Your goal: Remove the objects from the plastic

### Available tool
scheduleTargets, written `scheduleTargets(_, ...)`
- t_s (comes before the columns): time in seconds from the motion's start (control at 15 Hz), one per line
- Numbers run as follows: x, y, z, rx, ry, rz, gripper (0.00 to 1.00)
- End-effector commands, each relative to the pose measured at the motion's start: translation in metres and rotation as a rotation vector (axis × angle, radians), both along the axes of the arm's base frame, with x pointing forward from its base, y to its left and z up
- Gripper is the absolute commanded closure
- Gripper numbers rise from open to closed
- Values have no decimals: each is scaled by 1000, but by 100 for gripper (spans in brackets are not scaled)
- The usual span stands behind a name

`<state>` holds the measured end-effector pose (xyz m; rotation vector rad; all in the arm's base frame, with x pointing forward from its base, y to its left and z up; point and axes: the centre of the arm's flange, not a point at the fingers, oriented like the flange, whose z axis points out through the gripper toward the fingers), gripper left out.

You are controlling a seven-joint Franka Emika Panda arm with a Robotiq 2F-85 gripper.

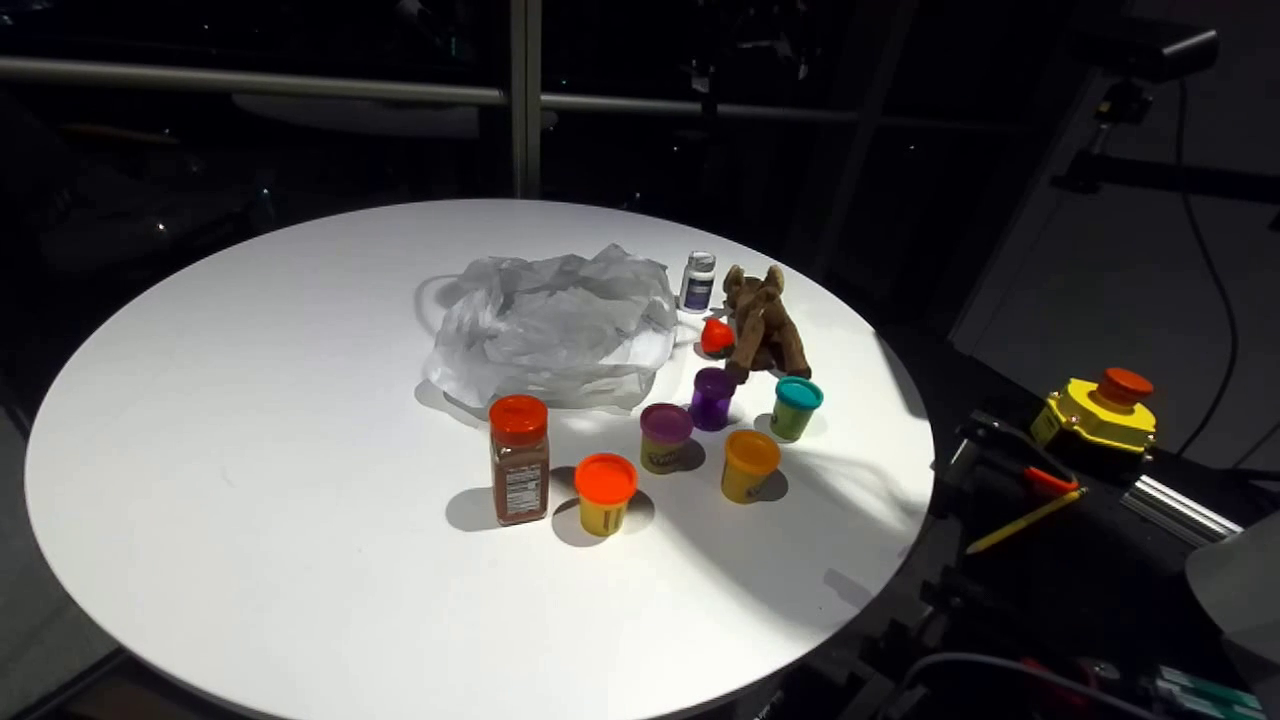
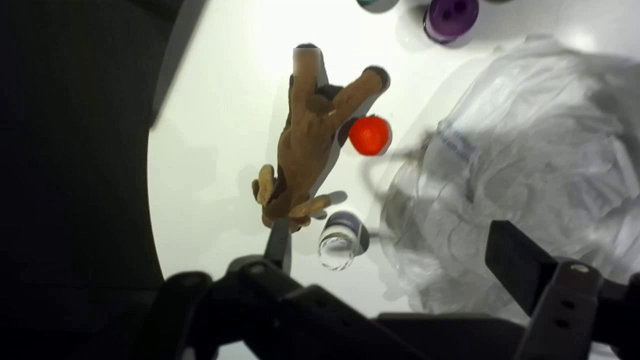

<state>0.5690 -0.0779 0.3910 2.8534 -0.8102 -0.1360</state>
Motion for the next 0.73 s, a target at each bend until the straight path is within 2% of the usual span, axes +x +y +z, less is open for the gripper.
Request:
scheduleTargets(0.0,-48,59,62,52,43,190,0)
scheduleTargets(0.07,-59,75,78,71,49,242,0)
scheduleTargets(0.13,-29,53,46,35,46,154,0)
scheduleTargets(0.33,-50,80,74,42,40,225,0)
scheduleTargets(0.67,-55,75,67,47,58,234,0)
